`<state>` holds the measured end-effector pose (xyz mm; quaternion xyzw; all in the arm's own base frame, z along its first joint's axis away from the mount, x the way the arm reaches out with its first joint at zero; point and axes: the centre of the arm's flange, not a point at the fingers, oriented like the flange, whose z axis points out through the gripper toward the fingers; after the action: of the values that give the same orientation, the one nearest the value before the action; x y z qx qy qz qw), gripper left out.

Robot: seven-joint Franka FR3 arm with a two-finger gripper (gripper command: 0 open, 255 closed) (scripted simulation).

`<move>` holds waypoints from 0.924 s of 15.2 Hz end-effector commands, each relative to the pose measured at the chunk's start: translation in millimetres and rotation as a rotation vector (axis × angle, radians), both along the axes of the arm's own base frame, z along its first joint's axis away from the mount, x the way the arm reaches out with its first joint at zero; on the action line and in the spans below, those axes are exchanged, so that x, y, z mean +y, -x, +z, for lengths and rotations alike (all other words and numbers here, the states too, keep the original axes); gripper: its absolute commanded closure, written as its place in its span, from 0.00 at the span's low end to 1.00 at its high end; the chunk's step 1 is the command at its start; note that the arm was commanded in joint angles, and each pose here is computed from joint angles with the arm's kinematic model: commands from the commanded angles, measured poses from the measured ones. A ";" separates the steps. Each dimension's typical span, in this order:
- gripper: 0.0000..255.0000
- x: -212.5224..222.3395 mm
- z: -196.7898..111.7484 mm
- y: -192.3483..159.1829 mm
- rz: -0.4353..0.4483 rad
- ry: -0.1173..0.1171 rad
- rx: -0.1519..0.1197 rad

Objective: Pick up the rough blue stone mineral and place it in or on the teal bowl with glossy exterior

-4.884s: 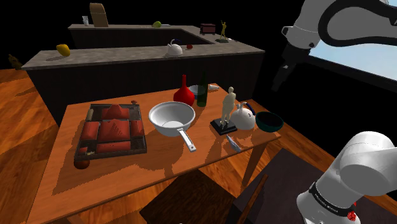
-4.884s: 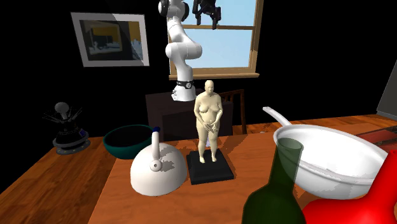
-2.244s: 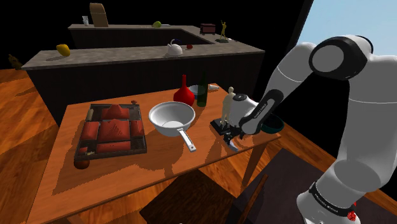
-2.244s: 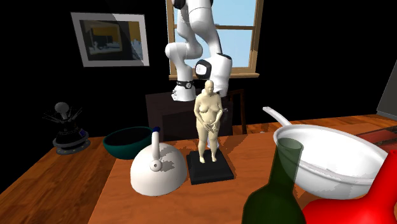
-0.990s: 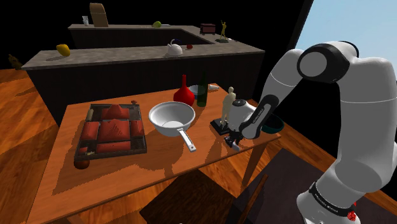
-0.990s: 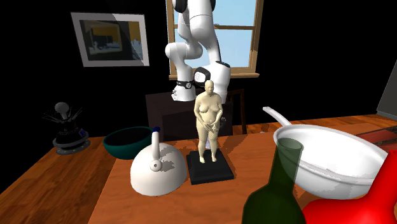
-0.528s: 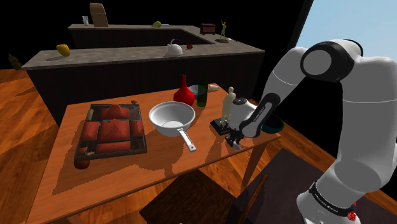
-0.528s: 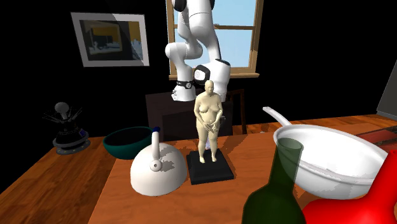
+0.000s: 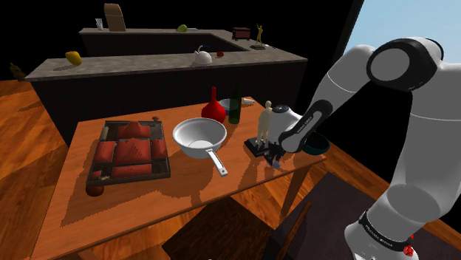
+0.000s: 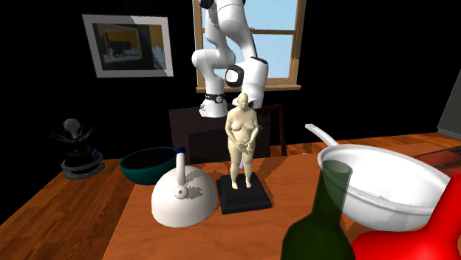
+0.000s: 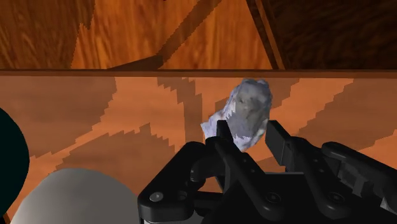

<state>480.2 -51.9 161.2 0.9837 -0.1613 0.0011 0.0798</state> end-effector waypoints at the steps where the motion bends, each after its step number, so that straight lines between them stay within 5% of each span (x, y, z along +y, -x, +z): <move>1: 1.00 0.6 10.3 0.4 0.000 0.000 0.000; 14: 1.00 0.6 78.9 0.4 0.000 0.000 0.000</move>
<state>479.3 -51.8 234.6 0.9837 -0.1613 0.0011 0.0799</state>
